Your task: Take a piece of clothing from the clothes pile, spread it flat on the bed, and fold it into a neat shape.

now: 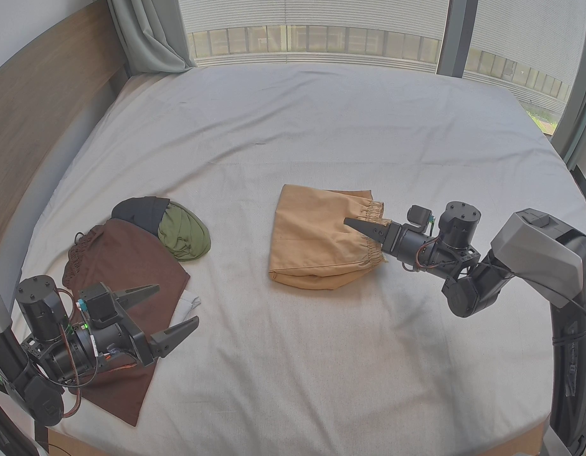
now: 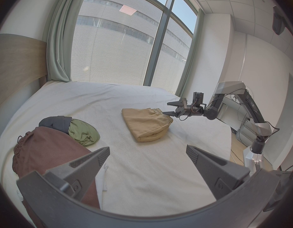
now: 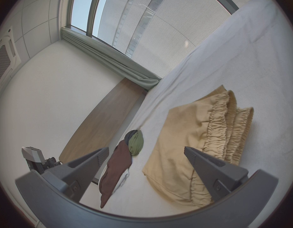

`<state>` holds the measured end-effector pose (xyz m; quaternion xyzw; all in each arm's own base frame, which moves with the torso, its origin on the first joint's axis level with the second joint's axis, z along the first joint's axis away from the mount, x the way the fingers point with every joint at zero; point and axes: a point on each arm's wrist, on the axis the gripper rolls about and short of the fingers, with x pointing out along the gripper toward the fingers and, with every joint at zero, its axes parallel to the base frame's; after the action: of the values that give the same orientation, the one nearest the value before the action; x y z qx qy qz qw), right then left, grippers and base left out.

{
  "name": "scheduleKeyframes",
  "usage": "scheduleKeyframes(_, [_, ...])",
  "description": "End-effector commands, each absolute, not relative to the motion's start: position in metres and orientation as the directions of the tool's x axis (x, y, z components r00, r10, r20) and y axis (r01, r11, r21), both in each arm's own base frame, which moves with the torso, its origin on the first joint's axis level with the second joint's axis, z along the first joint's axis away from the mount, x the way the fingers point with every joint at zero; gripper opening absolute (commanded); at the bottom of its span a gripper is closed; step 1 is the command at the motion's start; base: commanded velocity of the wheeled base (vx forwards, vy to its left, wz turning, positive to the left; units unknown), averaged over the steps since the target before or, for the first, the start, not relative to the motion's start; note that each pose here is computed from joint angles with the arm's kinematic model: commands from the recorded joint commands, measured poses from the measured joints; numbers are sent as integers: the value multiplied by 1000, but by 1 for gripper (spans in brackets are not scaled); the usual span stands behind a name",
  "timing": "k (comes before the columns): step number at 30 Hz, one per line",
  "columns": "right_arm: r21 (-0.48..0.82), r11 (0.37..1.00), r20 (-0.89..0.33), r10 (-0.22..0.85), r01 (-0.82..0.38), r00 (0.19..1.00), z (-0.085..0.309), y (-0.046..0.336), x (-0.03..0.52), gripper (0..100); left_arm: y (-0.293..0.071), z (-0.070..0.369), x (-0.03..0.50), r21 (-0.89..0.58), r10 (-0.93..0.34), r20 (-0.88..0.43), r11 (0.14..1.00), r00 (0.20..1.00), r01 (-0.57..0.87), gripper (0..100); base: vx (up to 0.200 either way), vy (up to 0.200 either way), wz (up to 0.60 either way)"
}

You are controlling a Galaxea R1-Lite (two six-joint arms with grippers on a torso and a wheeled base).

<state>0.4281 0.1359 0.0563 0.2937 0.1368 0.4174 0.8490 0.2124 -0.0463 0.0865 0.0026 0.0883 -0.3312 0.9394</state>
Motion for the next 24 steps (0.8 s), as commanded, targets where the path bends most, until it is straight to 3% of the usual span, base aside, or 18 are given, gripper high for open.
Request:
scheduleKeyframes(1, [632,487,-35,795,-603,606,29,141,430,100,-46,86,213,-54,-622,-169,780,764,623,100,0,0,0])
scheduleKeyframes(9, [623,516,-68,785,-588,616,2,137,438,100,-47,85,209,-66,-653,-174,755,738,652,100,0,0,0])
scheduleKeyframes(18, [619,514,-59,784,-593,618,4,136,438,100,-47,84,210,-67,-654,-175,754,736,653,100,0,0,0])
scheduleKeyframes(21, [607,506,-30,785,-613,618,15,136,437,100,-50,88,206,-68,-686,-159,725,710,685,100,0,0,0])
scheduleKeyframes(24, [579,484,43,785,-656,618,60,134,428,100,-54,99,197,-86,-729,-117,684,675,724,100,0,0,0])
